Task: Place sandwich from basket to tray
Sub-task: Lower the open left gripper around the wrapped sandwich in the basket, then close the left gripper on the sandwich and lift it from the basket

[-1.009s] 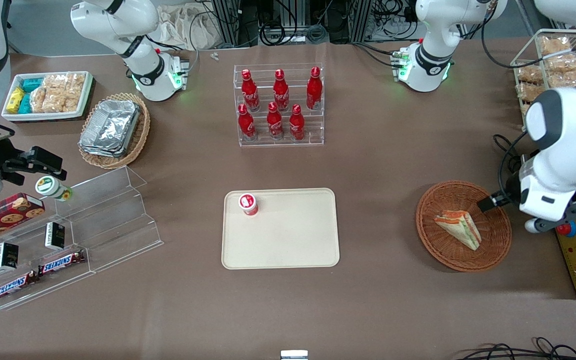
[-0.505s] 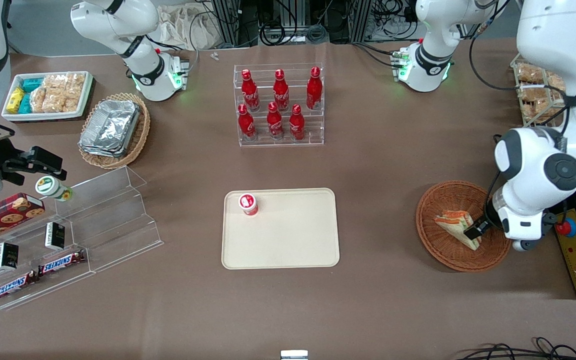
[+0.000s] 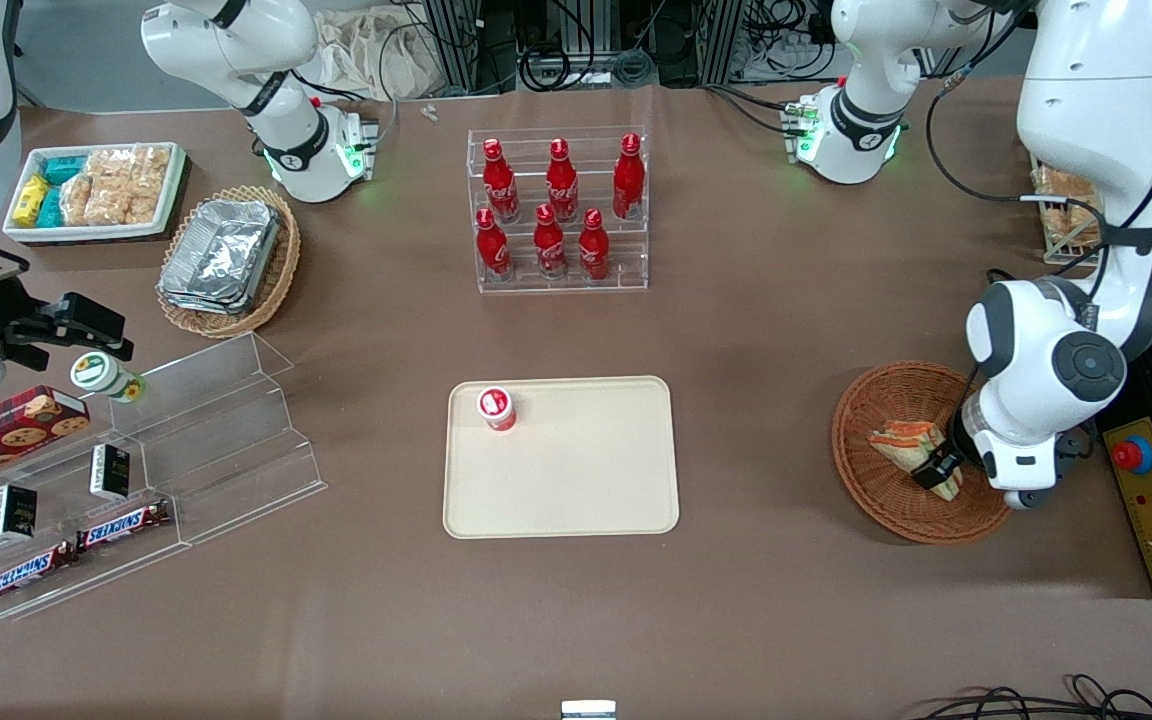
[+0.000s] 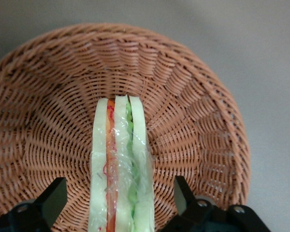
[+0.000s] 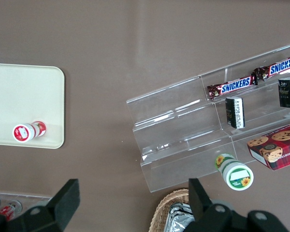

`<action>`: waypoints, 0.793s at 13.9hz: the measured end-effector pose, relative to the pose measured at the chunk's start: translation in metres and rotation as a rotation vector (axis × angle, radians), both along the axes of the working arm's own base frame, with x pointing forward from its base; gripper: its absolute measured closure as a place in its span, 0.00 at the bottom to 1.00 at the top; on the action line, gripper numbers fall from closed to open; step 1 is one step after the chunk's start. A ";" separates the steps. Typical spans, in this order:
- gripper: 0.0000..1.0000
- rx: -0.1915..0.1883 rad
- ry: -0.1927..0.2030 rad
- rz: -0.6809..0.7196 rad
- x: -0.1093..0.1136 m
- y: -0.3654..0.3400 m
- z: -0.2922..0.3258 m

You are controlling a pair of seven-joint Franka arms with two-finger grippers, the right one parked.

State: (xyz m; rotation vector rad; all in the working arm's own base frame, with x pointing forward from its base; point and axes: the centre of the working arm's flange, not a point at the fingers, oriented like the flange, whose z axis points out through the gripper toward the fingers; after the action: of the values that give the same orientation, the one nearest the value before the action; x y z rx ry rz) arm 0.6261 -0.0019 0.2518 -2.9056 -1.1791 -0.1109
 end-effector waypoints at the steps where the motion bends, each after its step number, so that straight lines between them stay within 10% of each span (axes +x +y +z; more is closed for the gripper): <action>1: 0.04 0.000 0.002 0.000 -0.002 0.000 -0.005; 7: 0.63 0.000 0.003 0.000 -0.004 -0.001 0.004; 11: 0.72 0.003 0.068 0.008 -0.007 -0.006 0.084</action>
State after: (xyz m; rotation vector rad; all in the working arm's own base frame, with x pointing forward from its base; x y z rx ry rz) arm 0.6194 -0.0081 0.3363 -2.8771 -1.1793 -0.0141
